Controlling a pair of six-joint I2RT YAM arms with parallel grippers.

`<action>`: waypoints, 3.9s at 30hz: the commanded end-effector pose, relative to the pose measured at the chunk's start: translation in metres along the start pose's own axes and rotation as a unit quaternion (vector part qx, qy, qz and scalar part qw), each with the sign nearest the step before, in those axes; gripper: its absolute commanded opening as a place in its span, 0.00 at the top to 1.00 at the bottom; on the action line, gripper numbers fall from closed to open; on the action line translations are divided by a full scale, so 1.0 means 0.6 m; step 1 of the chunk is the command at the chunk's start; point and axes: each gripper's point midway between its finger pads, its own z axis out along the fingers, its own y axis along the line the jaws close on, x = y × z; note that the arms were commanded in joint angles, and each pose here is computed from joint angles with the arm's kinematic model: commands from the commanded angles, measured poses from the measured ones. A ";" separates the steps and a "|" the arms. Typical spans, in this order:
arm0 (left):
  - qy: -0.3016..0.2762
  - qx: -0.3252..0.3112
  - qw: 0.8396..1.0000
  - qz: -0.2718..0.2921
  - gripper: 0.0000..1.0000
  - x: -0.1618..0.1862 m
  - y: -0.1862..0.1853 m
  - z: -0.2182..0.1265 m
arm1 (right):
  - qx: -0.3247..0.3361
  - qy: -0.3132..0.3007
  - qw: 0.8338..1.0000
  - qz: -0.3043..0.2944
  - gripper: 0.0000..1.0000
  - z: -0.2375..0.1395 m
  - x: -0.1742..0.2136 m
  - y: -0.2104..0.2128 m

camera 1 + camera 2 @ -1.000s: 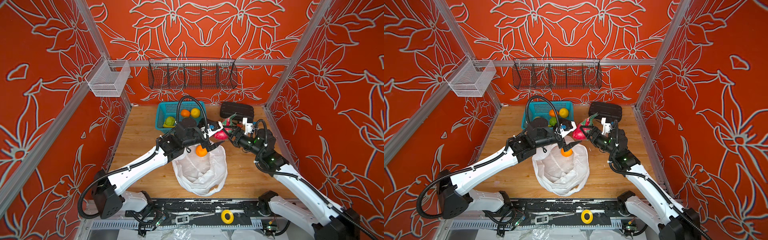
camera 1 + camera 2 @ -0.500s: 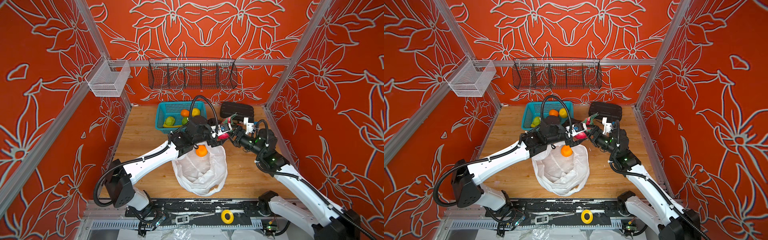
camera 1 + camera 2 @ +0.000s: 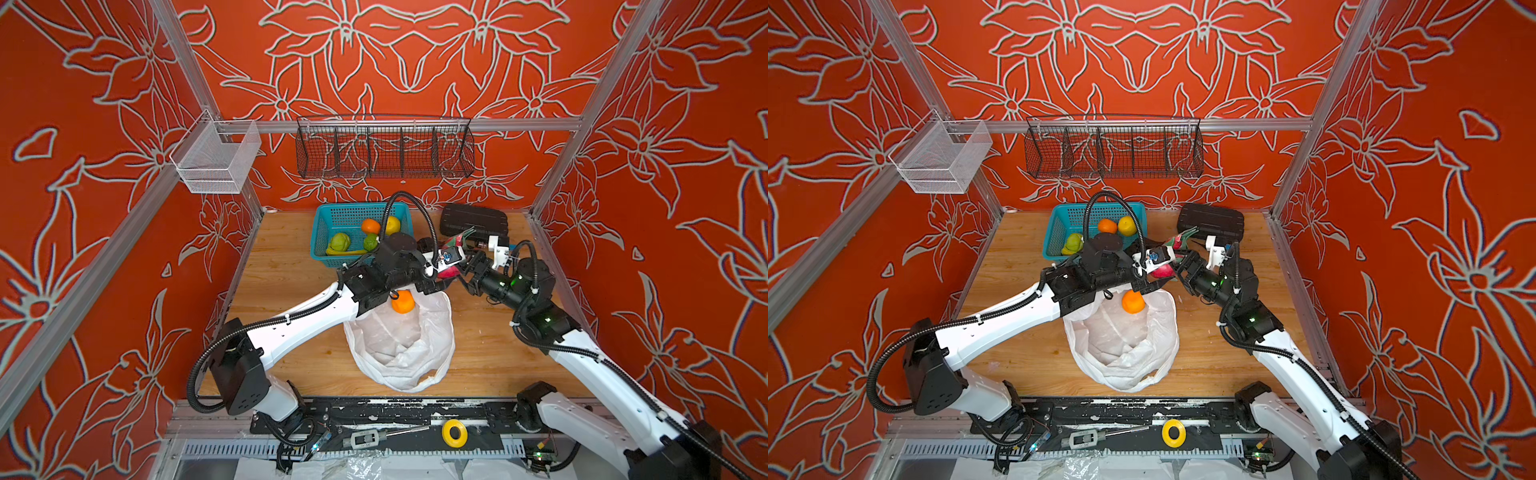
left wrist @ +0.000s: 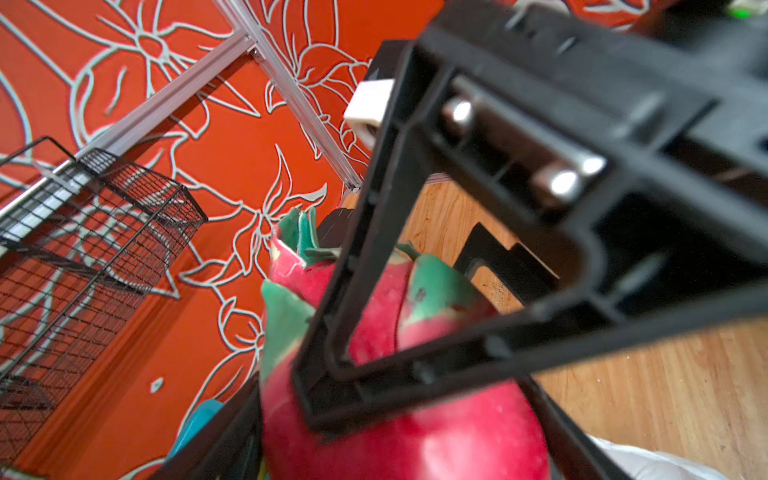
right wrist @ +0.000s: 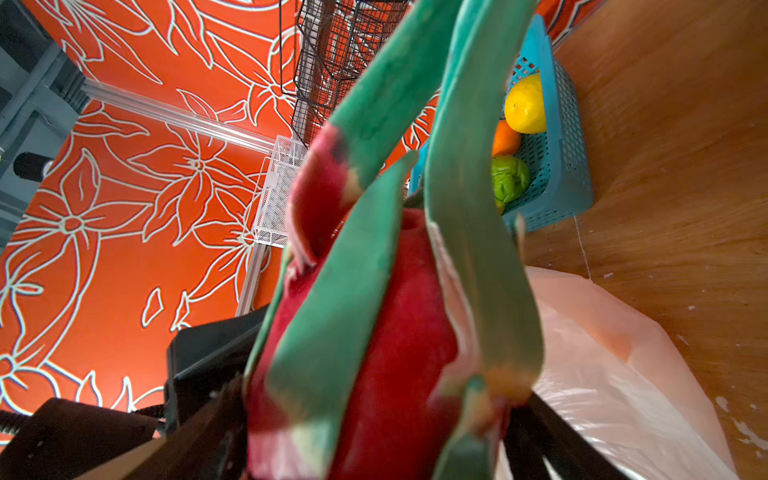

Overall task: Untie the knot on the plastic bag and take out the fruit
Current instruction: 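Carry the dragon fruit to the teal basket with left gripper while right draws back, then open the left gripper to drop the red dragon fruit into the teal basket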

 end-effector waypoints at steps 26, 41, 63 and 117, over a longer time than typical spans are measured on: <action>0.011 -0.269 0.828 -0.492 0.71 0.174 0.280 -0.227 | -0.038 -0.098 0.993 -0.058 0.03 -0.052 -0.049 0.064; 0.153 -0.380 0.743 -0.530 0.75 0.355 0.345 -0.259 | -0.031 -0.091 0.994 -0.057 0.03 -0.047 -0.045 0.053; 0.180 -0.246 0.875 -0.375 0.77 0.432 0.392 -0.071 | -0.027 -0.088 0.993 -0.073 0.03 -0.057 -0.045 0.069; 0.042 -0.149 0.908 -0.389 0.02 0.145 0.256 -0.223 | 0.000 -0.033 0.997 -0.066 0.03 -0.029 -0.019 0.040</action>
